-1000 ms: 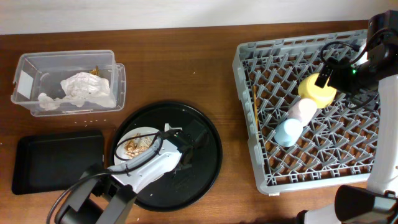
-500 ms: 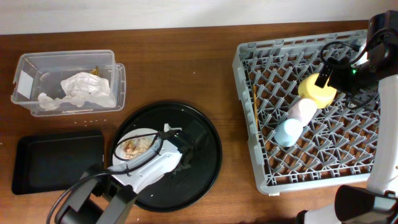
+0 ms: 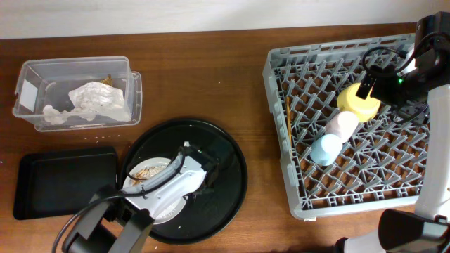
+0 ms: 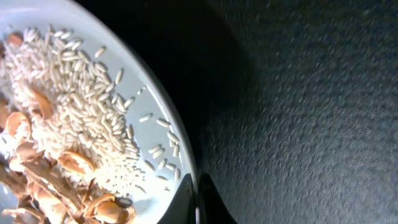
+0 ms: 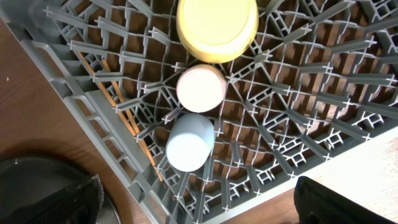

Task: Sort waste into correct bins and load items into the dishwasher rack
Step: 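Lift the white plate with the left gripper and carry it left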

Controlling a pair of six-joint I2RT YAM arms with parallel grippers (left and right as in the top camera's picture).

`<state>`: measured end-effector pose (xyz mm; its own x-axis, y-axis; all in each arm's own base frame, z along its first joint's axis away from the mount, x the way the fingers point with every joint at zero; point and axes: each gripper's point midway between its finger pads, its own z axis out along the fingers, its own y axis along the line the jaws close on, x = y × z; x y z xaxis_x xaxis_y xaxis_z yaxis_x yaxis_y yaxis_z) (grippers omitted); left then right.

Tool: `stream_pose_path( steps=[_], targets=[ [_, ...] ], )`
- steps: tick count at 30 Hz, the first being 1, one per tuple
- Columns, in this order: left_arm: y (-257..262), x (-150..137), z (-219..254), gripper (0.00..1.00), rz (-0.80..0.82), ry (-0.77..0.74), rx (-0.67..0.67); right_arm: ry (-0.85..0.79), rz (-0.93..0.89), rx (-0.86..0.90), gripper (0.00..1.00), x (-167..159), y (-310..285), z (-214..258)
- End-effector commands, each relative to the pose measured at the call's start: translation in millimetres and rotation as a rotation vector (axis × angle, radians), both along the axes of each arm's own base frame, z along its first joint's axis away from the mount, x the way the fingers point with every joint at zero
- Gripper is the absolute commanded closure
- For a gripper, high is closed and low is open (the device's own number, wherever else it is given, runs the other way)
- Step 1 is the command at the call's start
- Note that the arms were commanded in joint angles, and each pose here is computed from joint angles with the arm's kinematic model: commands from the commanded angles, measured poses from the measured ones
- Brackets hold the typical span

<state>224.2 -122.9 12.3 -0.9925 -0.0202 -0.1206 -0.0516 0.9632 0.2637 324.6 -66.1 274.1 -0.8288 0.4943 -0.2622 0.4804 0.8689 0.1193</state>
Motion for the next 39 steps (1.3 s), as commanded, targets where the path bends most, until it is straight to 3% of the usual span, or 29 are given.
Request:
stream_pose_path(
  steps=[1,15,20,28,33,39],
  targets=[
    [-5,5,11,0.99,0.008,0.004,0.001,0.006,-0.003,0.007,0.01,0,0,-2],
    [-15,26,75,0.99,0.004,-0.026,0.027,0.006,-0.003,0.007,0.01,0,0,-2],
    [3,43,111,0.99,0.012,-0.097,0.121,0.006,-0.003,0.007,0.01,0,0,-2],
    [63,75,130,0.99,0.163,-0.134,0.128,0.006,-0.003,0.007,0.01,0,0,-2],
    [106,94,134,0.99,0.322,-0.167,0.037,0.006,-0.003,0.007,0.01,0,0,-2],
    [133,124,142,0.99,0.355,-0.242,-0.183,0.006,-0.003,0.007,0.01,0,0,-2]
  ],
)
